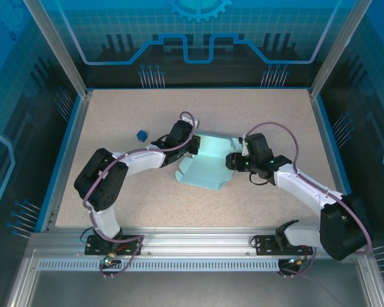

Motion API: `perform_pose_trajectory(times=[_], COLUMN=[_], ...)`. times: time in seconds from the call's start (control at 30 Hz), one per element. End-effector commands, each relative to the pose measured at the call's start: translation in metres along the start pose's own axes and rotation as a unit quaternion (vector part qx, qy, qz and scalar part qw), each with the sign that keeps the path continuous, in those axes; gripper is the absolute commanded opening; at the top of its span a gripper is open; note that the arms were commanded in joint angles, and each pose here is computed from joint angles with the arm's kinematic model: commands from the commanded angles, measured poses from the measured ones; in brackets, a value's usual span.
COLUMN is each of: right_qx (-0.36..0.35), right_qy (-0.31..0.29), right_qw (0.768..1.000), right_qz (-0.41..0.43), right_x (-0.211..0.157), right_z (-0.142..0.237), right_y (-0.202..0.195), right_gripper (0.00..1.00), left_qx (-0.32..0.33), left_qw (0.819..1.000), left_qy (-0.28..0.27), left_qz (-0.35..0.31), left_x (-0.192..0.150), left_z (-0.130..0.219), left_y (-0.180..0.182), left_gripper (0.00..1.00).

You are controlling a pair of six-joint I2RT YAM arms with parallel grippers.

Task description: Fold the paper box

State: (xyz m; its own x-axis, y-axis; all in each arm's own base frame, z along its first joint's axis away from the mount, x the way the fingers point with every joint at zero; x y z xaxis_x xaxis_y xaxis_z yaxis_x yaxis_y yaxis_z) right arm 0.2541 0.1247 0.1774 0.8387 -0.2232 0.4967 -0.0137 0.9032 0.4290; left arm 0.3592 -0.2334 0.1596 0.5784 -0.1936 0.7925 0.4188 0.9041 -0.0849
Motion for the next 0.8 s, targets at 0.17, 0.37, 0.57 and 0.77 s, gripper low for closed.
perform_pose_trajectory(times=[0.17, 0.37, 0.57, 0.77], right_qx=[0.065, 0.098, 0.106, 0.108], right_qy=[-0.015, -0.015, -0.003, 0.003], right_qw=[0.998, 0.995, 0.994, 0.994], right_qz=[0.003, 0.009, 0.016, 0.016], right_x=[0.015, 0.022, 0.019, 0.014], right_z=[0.0, -0.009, -0.022, -0.029], right_y=[0.016, 0.032, 0.041, 0.043], right_gripper=[0.46, 0.44, 0.41, 0.37], left_qx=[-0.018, -0.02, -0.023, -0.023], left_qw=[1.0, 0.999, 0.999, 0.999], left_qy=[-0.022, -0.022, -0.022, -0.024], left_qz=[0.012, 0.012, 0.013, 0.013], left_x=[0.01, 0.011, 0.012, 0.013], left_z=[0.011, 0.012, 0.012, 0.012], left_y=[-0.005, -0.006, -0.009, -0.01], left_gripper=[0.04, 0.04, 0.04, 0.04])
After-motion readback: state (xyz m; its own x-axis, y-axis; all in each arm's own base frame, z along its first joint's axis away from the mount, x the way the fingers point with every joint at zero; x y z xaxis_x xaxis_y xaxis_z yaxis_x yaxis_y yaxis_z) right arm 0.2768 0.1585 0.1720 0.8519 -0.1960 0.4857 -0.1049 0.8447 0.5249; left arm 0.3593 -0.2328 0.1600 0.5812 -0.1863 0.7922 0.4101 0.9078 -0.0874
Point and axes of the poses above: each hand's point on the last joint's axis, 136 mm out from that joint toward the fingers, its own z axis back along the fingers, its own y axis along the line the jaws close on, x = y × z, the point moved 9 cm from there along z, back along the fingers, and after that the axes turned 8 degrees about -z, right-handed, at the moved point
